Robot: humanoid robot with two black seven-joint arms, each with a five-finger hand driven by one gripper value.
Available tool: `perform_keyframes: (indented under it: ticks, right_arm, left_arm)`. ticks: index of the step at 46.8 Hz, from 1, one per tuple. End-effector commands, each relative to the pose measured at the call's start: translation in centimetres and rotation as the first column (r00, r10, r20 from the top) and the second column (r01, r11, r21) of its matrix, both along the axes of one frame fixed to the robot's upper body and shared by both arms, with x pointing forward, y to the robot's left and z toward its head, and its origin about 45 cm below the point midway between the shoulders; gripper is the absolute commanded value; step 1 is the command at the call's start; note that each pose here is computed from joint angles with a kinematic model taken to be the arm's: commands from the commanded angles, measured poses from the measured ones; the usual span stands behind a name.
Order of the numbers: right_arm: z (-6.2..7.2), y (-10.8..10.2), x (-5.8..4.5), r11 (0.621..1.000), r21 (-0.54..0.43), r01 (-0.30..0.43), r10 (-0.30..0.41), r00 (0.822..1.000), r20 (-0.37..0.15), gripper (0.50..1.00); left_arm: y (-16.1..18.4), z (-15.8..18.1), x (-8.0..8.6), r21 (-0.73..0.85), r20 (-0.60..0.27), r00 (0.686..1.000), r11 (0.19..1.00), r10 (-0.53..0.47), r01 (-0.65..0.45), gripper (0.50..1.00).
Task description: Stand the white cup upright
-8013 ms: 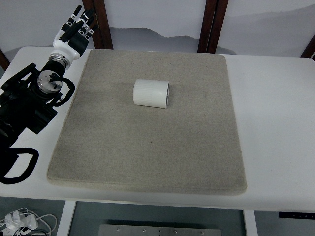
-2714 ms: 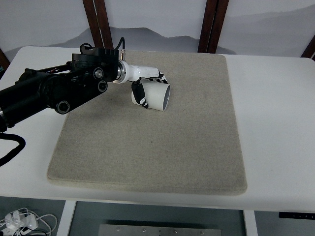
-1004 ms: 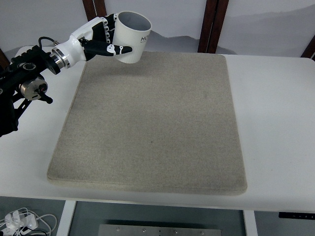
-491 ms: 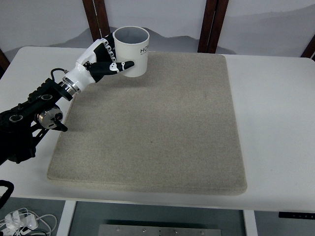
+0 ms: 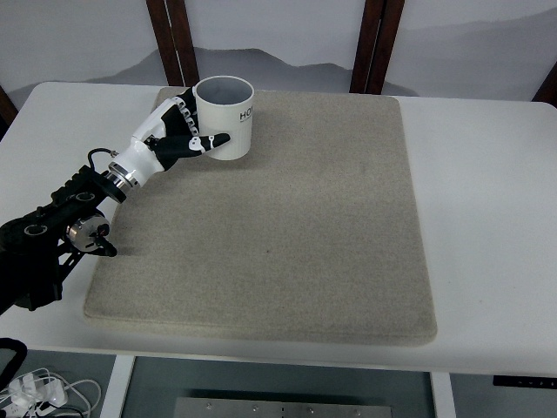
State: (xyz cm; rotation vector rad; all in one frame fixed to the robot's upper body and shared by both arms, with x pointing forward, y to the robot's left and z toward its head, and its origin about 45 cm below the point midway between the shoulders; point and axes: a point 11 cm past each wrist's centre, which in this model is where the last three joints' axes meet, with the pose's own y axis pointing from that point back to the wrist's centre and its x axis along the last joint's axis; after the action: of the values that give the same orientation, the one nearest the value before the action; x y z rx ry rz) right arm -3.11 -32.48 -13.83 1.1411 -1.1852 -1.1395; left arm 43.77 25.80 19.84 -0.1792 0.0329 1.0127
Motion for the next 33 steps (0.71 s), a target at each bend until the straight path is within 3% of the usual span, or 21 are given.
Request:
perform_keyframes:
  ticks: [1, 11, 16, 33]
  right_arm:
    - [0.0, 0.0, 0.0, 1.0, 0.0, 0.0, 0.0, 1.0, 0.0, 0.952]
    - [0.0, 0.0, 0.0, 1.0, 0.0, 0.0, 0.0, 1.0, 0.0, 0.952]
    - [0.0, 0.0, 0.0, 1.0, -0.001, 0.0, 0.0, 1.0, 0.0, 0.952]
    - [0.0, 0.0, 0.0, 1.0, 0.0, 0.0, 0.0, 1.0, 0.0, 0.952]
  left_arm:
    - [-0.1, -0.2, -0.1, 0.007, -0.003, 1.0, 1.0, -0.003, 0.003, 0.5]
    - [-0.3, -1.2, -0.2, 0.065, -0.013, 1.0, 0.998, -0.009, 0.01, 0.506]
    - [-0.3, -1.4, -0.3, 0.074, -0.016, 1.0, 0.997, -0.01, 0.011, 0.553]
    - [-0.6, -1.9, -0.5, 0.11, -0.016, 1.0, 0.994, -0.008, 0.01, 0.874]
